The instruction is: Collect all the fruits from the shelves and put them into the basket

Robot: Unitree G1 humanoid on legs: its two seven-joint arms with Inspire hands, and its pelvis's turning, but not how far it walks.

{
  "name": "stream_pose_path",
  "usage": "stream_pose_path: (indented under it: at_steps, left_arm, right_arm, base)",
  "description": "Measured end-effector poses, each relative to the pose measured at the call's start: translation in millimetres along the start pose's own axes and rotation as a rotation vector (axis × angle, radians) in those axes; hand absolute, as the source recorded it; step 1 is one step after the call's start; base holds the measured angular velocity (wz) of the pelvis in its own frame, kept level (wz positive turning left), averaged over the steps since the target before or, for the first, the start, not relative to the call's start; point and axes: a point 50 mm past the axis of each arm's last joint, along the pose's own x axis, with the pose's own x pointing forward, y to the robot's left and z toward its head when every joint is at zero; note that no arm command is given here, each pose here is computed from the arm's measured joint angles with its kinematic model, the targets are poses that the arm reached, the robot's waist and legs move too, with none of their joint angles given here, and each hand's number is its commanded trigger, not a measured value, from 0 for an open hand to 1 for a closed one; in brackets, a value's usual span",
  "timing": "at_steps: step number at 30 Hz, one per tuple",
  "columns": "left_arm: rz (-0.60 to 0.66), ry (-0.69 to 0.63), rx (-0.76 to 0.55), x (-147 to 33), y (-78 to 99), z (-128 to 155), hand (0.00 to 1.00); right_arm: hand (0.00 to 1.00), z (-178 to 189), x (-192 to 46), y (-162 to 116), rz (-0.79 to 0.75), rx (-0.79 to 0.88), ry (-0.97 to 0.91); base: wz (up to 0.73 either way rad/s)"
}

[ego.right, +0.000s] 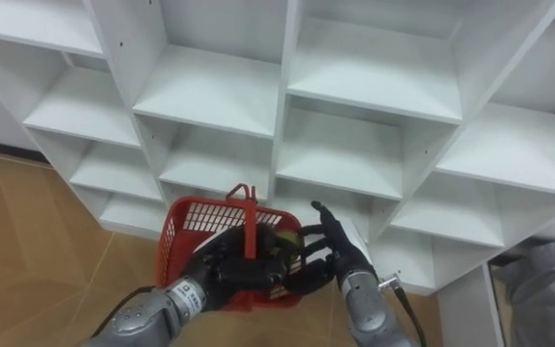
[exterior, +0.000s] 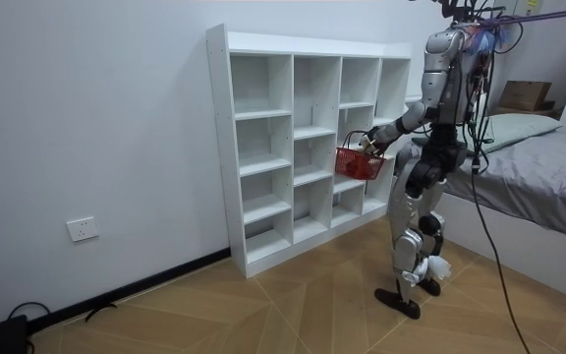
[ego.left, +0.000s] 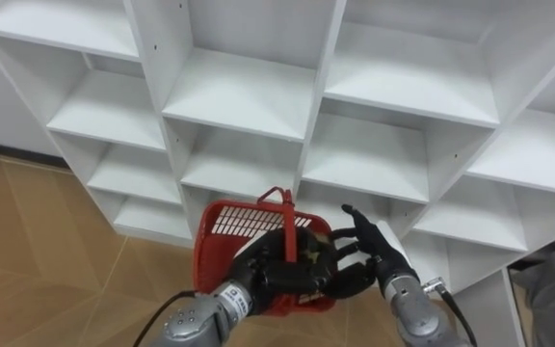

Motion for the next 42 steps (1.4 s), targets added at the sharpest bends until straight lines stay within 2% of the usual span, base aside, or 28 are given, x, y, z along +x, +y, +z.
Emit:
stream_pose_path:
  at_steps: [12, 23, 25, 30, 35, 40, 42]
  left_arm:
    - [0.074, -0.029, -0.017, -7.8, 19.3, 6, 1.00]
    - [0.129, -0.027, -0.041, -13.3, 25.3, 1, 1.00]
    - [0.160, -0.030, -0.054, -18.7, 32.1, -1, 1.00]
    - [0.284, -0.004, -0.097, -46.1, 56.5, -17, 1.00]
    - [0.357, 0.002, -0.109, -56.6, 68.5, -20, 1.00]
    - [0.457, -0.007, -0.138, -71.2, 82.6, -23, 1.00]
    - [0.551, 0.016, -0.168, -81.4, 94.8, -32, 1.00]
  right_arm:
    - [0.00, 4, 0, -8, -0.028, 0.018, -0.018]
    - [0.00, 5, -2, -15, -0.075, -0.012, -0.036]
    - [0.00, 7, -1, -24, -0.111, 0.003, -0.042]
    - [0.00, 1, -7, -65, -0.253, 0.021, -0.041]
    - [0.00, -6, -18, -73, -0.319, 0.094, -0.034]
    - [0.00, -16, -26, -82, -0.392, 0.238, -0.007]
    - [0.00, -25, -31, -85, -0.431, 0.313, 0.018]
  base:
    - [0.00]
    - [0.00]
    - [-0.04]
    - [0.00]
    - [0.00]
    - [0.00]
    - [0.00]
